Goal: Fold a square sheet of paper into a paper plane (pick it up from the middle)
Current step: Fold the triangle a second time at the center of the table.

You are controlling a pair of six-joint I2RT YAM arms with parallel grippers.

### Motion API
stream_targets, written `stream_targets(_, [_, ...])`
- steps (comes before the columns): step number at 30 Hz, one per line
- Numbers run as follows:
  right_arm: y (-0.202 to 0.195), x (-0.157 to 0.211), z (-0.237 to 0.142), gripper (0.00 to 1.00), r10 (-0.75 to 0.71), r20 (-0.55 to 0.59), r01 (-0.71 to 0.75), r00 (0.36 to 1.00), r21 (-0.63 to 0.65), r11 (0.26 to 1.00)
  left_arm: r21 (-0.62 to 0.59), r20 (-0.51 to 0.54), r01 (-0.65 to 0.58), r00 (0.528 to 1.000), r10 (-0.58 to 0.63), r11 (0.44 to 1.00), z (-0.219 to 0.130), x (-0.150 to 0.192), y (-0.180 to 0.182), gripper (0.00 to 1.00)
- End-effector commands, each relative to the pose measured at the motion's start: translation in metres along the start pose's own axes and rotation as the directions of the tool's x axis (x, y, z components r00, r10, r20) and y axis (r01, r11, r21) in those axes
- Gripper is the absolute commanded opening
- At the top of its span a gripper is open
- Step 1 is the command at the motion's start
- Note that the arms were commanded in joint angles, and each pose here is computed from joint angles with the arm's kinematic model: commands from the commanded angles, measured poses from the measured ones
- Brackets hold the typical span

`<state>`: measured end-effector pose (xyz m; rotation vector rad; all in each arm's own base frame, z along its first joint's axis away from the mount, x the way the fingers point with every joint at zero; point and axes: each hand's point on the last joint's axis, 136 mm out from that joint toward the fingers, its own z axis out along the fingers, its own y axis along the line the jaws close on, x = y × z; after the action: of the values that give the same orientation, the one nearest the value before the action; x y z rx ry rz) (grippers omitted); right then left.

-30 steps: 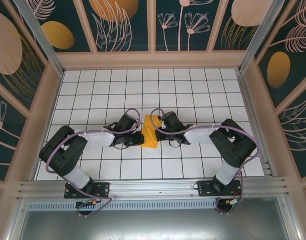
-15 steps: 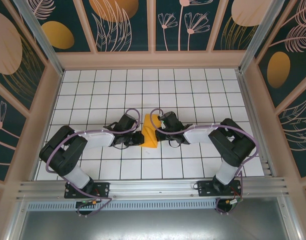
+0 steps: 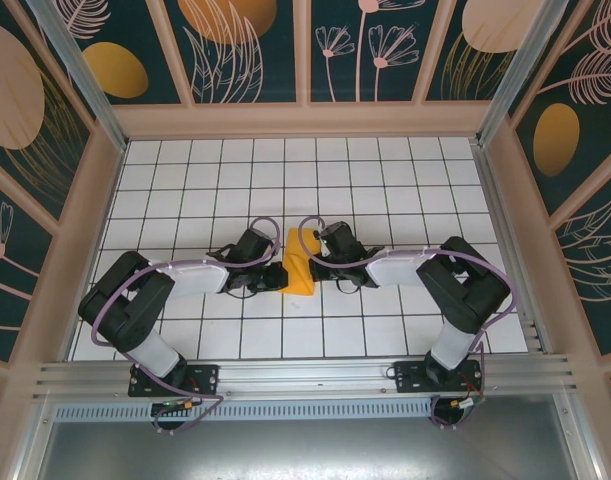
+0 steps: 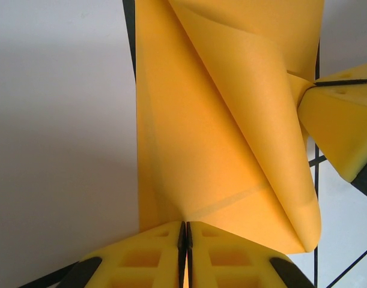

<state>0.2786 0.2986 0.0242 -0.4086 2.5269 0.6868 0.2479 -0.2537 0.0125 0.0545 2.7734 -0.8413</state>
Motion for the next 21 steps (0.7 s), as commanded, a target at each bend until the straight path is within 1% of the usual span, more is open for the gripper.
stream_targets(1, [0.002,-0.013,-0.003,0.00,-0.013,0.024,0.013,1.000,0.005,1.000,-0.048,-0.029,0.000,1.000,-0.002,0.999,0.005,0.006,0.012,0.15])
stream_targets(7, [0.004,-0.013,-0.004,0.00,-0.011,0.024,0.011,1.000,-0.008,1.000,-0.050,-0.030,-0.001,1.000,0.000,0.999,0.005,0.006,0.013,0.14])
stream_targets(15, [0.021,-0.026,-0.025,0.00,-0.019,0.083,0.025,0.996,-0.076,0.997,-0.049,-0.030,-0.001,1.000,-0.001,0.999,0.005,0.006,0.013,0.14])
stream_targets(21, [0.014,-0.018,-0.012,0.00,-0.014,0.037,0.015,0.999,-0.047,0.999,-0.049,-0.030,-0.001,1.000,-0.001,0.999,0.005,0.006,0.013,0.15])
